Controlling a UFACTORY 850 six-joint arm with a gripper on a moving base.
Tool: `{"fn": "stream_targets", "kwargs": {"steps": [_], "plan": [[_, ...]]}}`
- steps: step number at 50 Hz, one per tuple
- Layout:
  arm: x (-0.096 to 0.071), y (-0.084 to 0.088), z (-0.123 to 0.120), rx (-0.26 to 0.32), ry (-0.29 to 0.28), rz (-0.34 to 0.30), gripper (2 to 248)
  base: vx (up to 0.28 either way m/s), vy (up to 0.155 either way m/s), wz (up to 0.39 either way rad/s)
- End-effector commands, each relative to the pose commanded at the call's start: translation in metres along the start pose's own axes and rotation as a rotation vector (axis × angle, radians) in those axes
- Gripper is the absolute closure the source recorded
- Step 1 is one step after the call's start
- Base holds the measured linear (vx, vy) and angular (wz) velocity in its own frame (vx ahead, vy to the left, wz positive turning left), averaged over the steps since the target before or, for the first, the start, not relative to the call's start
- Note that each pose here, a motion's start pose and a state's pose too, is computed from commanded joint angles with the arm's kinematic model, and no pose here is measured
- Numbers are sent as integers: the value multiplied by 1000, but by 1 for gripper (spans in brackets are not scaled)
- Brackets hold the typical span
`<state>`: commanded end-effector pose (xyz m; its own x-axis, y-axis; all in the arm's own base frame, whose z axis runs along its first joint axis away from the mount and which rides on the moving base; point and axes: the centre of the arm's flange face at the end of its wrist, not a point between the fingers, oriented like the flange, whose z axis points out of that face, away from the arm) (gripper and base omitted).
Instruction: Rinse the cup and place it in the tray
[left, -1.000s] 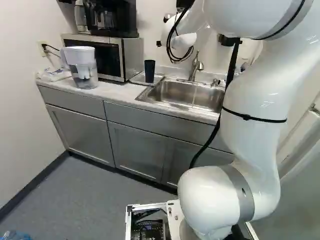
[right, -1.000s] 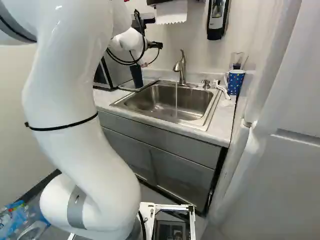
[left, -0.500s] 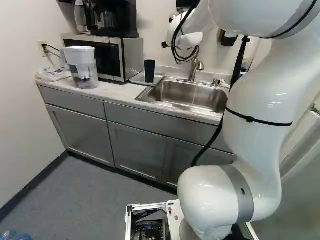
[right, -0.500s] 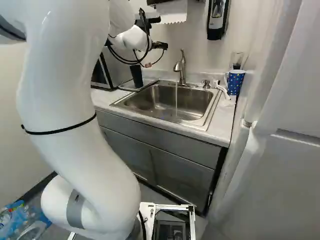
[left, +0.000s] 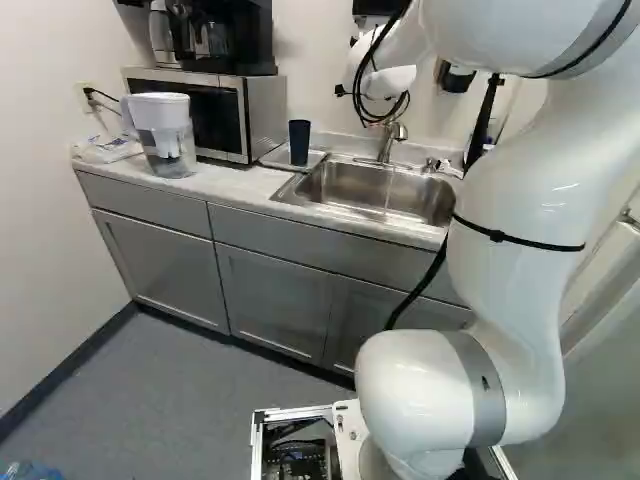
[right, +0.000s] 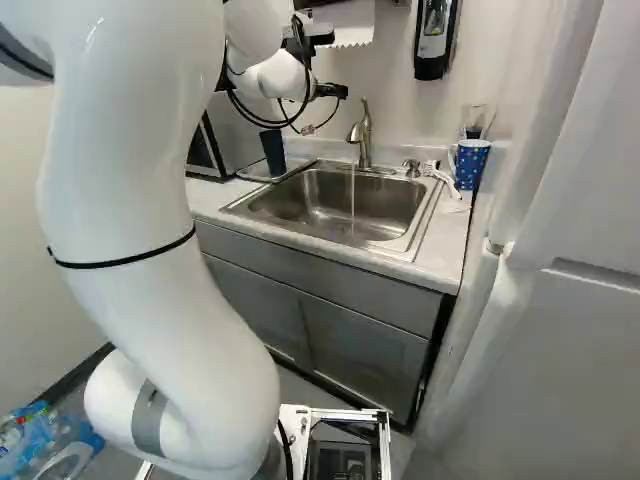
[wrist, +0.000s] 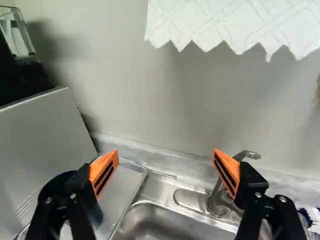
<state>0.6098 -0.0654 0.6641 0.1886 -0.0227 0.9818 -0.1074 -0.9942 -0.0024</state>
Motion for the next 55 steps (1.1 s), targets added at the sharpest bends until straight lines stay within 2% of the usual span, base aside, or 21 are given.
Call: {"fn": "stream_targets", "kwargs": {"steps": [31, 55], "plan": [[8, 30, 15, -46, 73, 7, 3, 0, 0, 0], [10, 50, 30, -77, 80, 12, 3, 0, 0, 0]]}}
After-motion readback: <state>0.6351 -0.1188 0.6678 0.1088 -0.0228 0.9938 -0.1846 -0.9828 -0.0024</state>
